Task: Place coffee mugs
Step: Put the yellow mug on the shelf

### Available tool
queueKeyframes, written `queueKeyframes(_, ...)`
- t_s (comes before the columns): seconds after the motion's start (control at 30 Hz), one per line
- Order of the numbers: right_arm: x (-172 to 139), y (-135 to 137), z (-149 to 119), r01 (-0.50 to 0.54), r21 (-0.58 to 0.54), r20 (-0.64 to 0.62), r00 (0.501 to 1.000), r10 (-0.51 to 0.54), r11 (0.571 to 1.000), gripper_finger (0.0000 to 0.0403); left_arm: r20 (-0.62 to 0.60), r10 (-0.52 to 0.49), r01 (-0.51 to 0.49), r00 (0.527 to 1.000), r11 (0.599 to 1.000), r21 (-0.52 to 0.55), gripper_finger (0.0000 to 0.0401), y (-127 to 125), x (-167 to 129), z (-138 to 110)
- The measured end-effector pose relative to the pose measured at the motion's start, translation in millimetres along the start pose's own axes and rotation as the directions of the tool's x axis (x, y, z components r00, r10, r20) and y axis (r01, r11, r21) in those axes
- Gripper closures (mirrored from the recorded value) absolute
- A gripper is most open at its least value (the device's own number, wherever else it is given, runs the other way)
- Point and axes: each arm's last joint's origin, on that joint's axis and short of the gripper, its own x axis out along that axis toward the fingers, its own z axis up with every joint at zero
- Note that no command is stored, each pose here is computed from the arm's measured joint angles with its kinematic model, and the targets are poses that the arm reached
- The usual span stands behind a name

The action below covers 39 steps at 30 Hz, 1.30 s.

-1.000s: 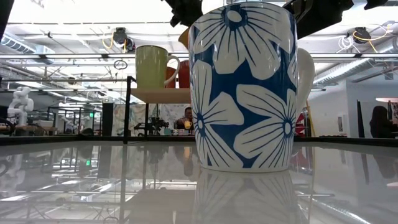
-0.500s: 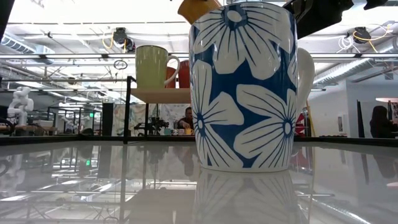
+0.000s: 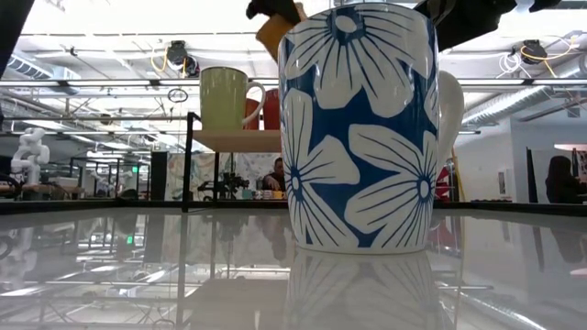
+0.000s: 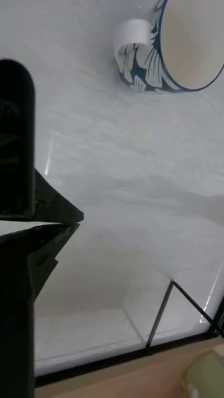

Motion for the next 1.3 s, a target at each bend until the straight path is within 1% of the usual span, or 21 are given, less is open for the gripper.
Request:
queueKeyframes(0.13, 0.0, 0.1, 0.4, -0.003, 0.001, 0.004, 1.0, 0.003, 1.0, 0.0403, -0.09, -0.016, 0.017, 0.996, 1.0, 0.013, 0.0376, -9.1, 21.7, -7.1)
queueKeyframes(0.23, 0.0, 0.1, 0.5, -0.003, 0.001, 0.004, 1.0, 0.003, 1.0, 0.0403, -0.13, -0.023, 0.026, 0.991, 0.999, 0.023, 0.0376, -16.2, 38.8, -10.5)
queueKeyframes(0.4, -0.1, 0.2, 0.2, -0.004, 0.0, 0.001, 1.0, 0.004, 1.0, 0.0403, -0.213, -0.026, 0.034, 0.977, 0.999, 0.034, 0.0376, -21.4, 61.6, -19.1)
queueKeyframes(0.57, -0.1, 0.3, -0.2, -0.006, -0.001, -0.002, 1.0, 0.006, 1.0, 0.0403, -0.292, -0.018, 0.031, 0.956, 0.999, 0.041, 0.0357, -21.2, 79.5, -28.4)
queueKeyframes(1.0, -0.1, 0.5, -0.8, -0.009, 0.018, -0.008, 1.0, 0.009, 1.0, 0.0403, -0.344, -0.012, 0.033, 0.939, 0.998, 0.054, 0.0349, -18.7, 80.1, -33.7)
queueKeyframes(1.1, -0.1, 0.5, -0.8, -0.009, 0.022, -0.008, 1.0, 0.009, 1.0, 0.0403, -0.343, -0.012, 0.038, 0.939, 0.997, 0.071, 0.0349, -18.6, 80.2, -33.6)
queueKeyframes(1.3, -0.1, 0.5, -0.8, -0.009, 0.022, -0.008, 1.0, 0.009, 1.0, 0.0403, -0.347, -0.011, 0.038, 0.938, 0.997, 0.071, 0.0348, -18.2, 80.1, -34.0)
